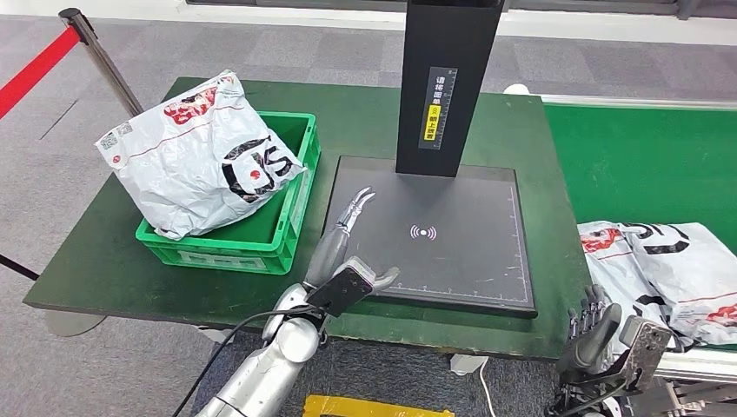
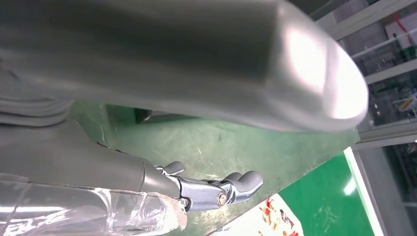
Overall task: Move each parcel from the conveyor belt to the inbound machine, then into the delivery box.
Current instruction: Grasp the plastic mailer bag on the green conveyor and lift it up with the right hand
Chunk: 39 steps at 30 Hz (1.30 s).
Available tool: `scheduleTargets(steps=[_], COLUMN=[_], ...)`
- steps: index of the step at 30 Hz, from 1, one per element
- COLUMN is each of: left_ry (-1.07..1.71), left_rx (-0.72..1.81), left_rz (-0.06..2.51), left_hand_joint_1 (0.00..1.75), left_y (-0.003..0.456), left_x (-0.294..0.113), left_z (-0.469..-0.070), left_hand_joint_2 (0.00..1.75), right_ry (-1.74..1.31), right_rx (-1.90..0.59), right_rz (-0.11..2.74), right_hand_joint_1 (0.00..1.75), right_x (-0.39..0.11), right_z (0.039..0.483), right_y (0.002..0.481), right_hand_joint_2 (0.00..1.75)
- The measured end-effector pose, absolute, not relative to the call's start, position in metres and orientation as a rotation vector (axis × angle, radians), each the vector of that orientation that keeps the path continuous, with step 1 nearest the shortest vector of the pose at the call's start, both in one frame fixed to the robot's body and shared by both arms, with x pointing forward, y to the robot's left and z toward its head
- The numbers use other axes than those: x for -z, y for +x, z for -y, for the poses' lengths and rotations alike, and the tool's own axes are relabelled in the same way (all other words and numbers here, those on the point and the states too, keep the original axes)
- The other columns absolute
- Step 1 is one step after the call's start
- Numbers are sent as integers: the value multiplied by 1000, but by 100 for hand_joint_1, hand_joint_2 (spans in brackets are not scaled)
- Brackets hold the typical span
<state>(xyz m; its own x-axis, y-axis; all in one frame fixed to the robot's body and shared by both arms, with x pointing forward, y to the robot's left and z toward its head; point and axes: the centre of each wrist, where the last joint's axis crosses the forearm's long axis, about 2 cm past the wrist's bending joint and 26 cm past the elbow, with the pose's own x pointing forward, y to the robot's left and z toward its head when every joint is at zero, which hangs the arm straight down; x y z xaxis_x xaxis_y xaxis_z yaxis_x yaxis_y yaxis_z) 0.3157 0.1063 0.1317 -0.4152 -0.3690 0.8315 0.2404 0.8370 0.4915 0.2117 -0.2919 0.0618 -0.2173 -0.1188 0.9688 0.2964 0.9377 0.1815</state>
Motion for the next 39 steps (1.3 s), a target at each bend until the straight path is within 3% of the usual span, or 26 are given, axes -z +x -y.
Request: scheduleTargets(steps=[10,22,39], left_ry=[-5,-202,-284], left_rx=[719,737,812], left_rz=[1877,1726,1654], left_hand_joint_1=[0,0,0], left_y=[309,297,294], left_x=[-130,-95,-95], left_z=[-84,-60,-36], left_hand_joint_2=[175,175,175], right_ry=[-276,-408,-464], right_rx=[362,363,321], right_rz=[1799,1844,1867], right_hand_joint_1=[0,0,0], right_x=[-60,-62,-64], right_z=[289,286,285], right_y=[220,229,236], right_hand_joint_2=[0,0,0])
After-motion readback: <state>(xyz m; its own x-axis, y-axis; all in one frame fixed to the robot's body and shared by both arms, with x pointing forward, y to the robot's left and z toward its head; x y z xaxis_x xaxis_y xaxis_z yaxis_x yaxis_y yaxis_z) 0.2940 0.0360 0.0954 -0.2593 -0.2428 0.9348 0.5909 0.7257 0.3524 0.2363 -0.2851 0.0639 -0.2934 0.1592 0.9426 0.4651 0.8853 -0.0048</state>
